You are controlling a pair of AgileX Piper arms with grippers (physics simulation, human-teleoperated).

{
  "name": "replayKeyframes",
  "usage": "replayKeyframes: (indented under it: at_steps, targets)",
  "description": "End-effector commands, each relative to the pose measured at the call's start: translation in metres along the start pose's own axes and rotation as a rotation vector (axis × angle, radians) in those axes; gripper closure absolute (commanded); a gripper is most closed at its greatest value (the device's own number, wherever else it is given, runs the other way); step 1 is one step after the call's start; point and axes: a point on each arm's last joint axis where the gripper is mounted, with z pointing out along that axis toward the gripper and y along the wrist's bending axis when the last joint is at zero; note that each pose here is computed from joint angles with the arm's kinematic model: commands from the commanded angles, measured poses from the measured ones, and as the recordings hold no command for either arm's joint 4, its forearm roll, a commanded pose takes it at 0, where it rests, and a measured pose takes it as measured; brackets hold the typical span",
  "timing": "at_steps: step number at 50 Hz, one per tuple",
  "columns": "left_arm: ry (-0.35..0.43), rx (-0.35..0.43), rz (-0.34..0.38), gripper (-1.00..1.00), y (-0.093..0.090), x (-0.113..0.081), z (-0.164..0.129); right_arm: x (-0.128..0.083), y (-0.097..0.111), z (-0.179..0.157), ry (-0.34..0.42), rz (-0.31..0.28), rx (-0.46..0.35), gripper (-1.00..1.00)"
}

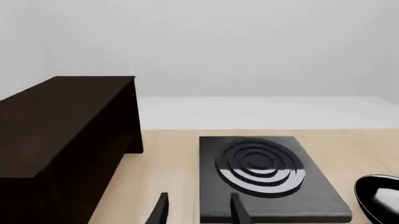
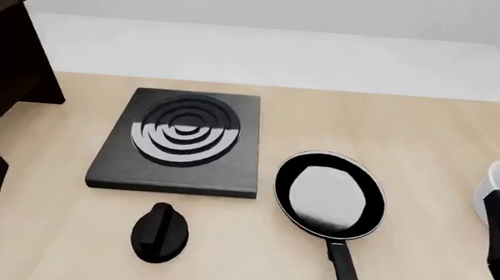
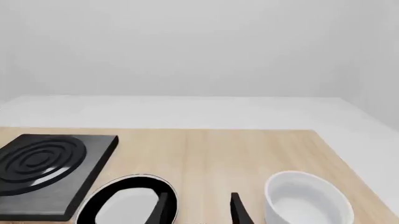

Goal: Put the frying pan on the cabinet shelf.

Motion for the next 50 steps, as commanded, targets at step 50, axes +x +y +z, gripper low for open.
replayKeyframes:
  at_steps: [50]
  targets:
    - [0.027,0.128,-0.040,-1.00,-0.004,-0.148,-0.010,-0.192,0.016,0.030,0.458,0.061,-0.228,-1.00]
